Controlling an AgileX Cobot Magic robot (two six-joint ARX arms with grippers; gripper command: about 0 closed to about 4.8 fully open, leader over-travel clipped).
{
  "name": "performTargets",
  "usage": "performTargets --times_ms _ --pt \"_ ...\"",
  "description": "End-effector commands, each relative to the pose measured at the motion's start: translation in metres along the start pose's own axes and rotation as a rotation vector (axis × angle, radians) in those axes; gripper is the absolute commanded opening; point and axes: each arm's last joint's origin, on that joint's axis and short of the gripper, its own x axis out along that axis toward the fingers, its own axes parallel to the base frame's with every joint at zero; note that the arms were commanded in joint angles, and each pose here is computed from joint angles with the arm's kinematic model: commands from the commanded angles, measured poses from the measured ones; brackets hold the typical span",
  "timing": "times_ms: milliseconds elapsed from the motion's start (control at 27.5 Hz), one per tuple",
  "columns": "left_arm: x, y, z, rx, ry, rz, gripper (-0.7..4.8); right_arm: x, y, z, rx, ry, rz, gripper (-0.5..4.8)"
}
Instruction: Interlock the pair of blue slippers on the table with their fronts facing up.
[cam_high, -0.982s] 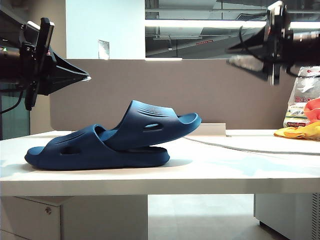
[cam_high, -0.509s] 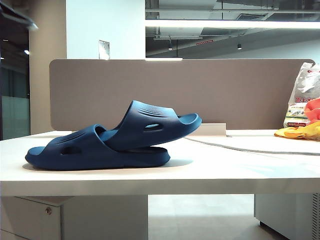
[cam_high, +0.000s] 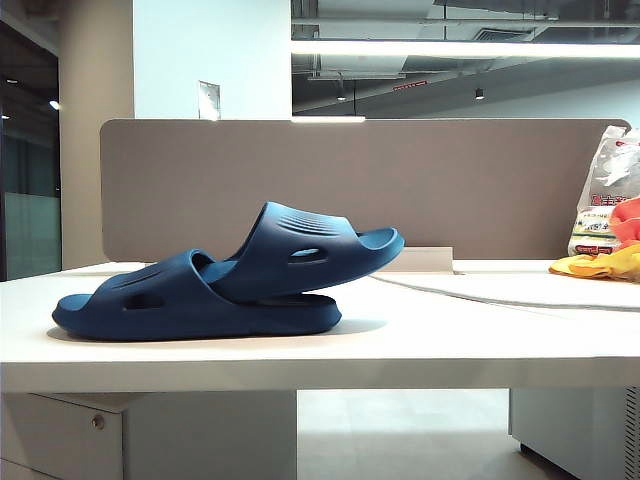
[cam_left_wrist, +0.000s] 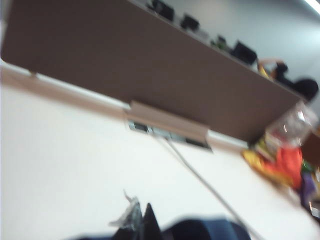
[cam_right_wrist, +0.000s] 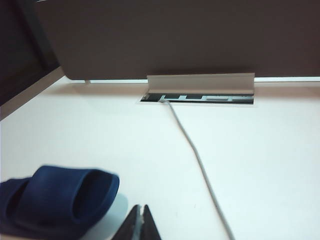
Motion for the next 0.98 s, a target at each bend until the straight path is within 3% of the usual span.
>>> performTargets --times_ms 36,291,655,836,982 --pt "-0.011 -0.005 -0.01 0.05 0.091 0.022 -0.06 -0.01 0.003 -0.016 -0.023 -0.035 0.0 -0.08" --pt "-0.031 -0.011 -0.033 0.152 0.189 0.101 -0.06 -0.028 0.007 -0.067 -0.035 -0.083 -0.054 -0.08" --pt "-0.045 -0.002 -0.084 0.19 0.149 0.036 -0.06 -0.043 0.01 -0.11 0.106 -0.214 -0.072 -0.07" --pt "-0.043 0.008 -0.11 0.095 0.187 0.053 -0.06 -0.036 0.007 -0.134 0.166 -0.125 -0.064 -0.07" --pt "-0.041 0.016 -0.124 0.047 0.213 0.104 -0.06 -0.033 0.003 -0.146 0.195 -0.09 -0.144 -0.07"
